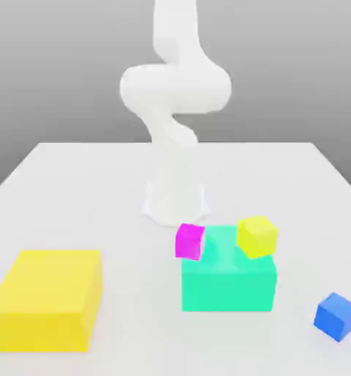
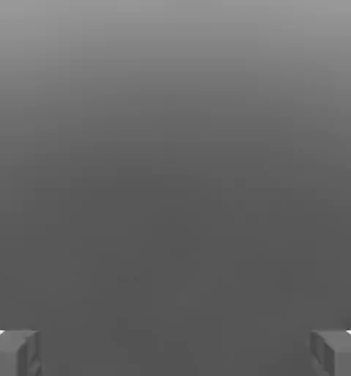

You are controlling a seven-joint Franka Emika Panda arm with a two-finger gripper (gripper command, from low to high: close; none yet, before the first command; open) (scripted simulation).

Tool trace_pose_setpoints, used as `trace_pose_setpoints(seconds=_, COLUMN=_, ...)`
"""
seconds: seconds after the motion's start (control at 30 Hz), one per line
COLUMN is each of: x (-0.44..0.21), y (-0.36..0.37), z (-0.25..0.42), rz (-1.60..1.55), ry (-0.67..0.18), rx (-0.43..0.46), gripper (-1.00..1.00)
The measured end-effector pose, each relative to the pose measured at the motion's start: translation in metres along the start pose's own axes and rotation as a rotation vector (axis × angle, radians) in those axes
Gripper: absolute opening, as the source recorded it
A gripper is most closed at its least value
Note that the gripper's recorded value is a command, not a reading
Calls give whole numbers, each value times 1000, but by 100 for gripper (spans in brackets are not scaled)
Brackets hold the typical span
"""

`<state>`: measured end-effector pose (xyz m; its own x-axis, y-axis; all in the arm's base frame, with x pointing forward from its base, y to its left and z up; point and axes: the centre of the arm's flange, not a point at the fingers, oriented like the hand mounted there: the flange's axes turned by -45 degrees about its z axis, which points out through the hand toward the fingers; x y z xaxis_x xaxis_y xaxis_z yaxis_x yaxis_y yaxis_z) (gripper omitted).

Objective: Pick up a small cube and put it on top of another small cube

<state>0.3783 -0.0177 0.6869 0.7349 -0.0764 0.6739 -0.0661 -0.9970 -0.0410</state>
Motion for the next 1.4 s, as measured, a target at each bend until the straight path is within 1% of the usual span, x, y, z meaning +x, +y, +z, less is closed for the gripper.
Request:
trace_pose_setpoints(seconds=0.27, x=4, y=68, z=129, rz=210, ry=-182, rx=-69, gripper=0)
trace_pose_setpoints(seconds=0.53, x=-34, y=151, z=250, rz=426, ry=-351, rx=-154, gripper=0)
trace_pose_setpoints(seconds=0.67, x=-70, y=203, z=302, rz=548, ry=-430, rx=-212, gripper=0)
trace_pose_setpoints(seconds=0.8, x=-114, y=240, z=354, rz=647, ry=-512, rx=-259, gripper=0)
trace_pose_setpoints(seconds=1.03, x=-216, y=308, z=426, rz=829, ry=-650, rx=-358, gripper=0)
trace_pose_setpoints(seconds=1.17, x=-263, y=319, z=470, rz=851, ry=-667, rx=-372, gripper=0)
trace_pose_setpoints(seconds=1.2, x=-270, y=319, z=478, rz=852, ry=-668, rx=-372, gripper=-100)
trace_pose_setpoints(seconds=1.4, x=-274, y=319, z=481, rz=853, ry=-668, rx=-372, gripper=-100)
